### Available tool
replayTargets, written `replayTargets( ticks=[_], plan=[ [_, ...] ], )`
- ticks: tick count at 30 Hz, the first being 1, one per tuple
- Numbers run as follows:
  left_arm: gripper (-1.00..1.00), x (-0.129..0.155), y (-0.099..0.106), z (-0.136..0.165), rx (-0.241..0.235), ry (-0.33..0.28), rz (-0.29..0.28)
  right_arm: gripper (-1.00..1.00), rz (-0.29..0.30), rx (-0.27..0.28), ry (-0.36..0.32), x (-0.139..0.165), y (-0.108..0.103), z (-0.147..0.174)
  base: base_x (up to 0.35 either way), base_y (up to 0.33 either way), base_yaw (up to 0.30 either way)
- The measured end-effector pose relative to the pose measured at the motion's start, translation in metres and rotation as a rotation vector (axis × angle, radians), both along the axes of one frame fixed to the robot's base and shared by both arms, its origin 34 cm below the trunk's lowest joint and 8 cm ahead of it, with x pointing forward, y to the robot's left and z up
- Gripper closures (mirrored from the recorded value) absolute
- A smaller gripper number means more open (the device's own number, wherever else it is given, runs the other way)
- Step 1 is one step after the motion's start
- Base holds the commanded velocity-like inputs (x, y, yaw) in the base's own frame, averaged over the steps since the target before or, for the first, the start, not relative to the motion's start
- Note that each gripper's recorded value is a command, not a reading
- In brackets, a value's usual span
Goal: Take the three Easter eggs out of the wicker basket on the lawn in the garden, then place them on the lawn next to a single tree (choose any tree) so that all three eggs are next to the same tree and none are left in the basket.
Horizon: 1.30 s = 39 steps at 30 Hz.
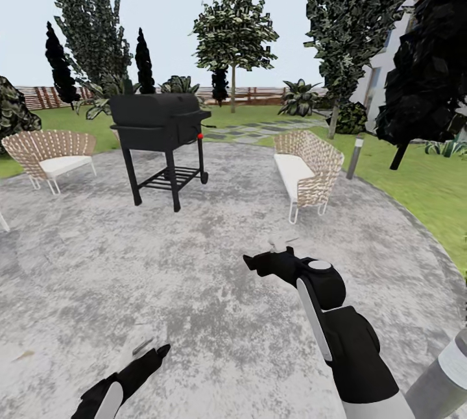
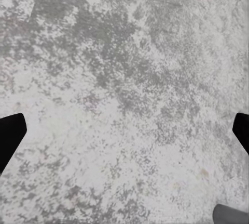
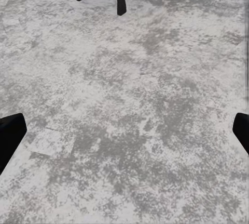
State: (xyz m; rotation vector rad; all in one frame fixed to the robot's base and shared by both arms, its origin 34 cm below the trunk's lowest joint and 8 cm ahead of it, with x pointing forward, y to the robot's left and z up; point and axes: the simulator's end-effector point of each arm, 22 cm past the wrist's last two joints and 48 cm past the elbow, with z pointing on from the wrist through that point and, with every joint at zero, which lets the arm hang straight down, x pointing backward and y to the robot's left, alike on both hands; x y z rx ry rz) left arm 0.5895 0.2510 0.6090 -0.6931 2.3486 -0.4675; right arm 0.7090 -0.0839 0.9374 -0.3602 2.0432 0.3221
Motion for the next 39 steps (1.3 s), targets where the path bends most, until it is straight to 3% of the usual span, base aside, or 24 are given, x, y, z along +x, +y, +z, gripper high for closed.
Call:
replayTargets(
  ticks=[11,39],
  plan=[
    [-1.0,0.0001,-0.0002,0.0002,-0.001,-0.001,-0.001,-1.0,0.0,0.0,0.0,0.0,0.0001,0.0001,0.291,0.138,-0.2],
    [-1.0,0.0001,-0.0002,0.0002,-0.001,-0.001,-0.001,-1.0,-0.003,0.0,0.004,-0.0002,-0.0013,-0.0014,0.302,0.131,-0.016]
  ],
)
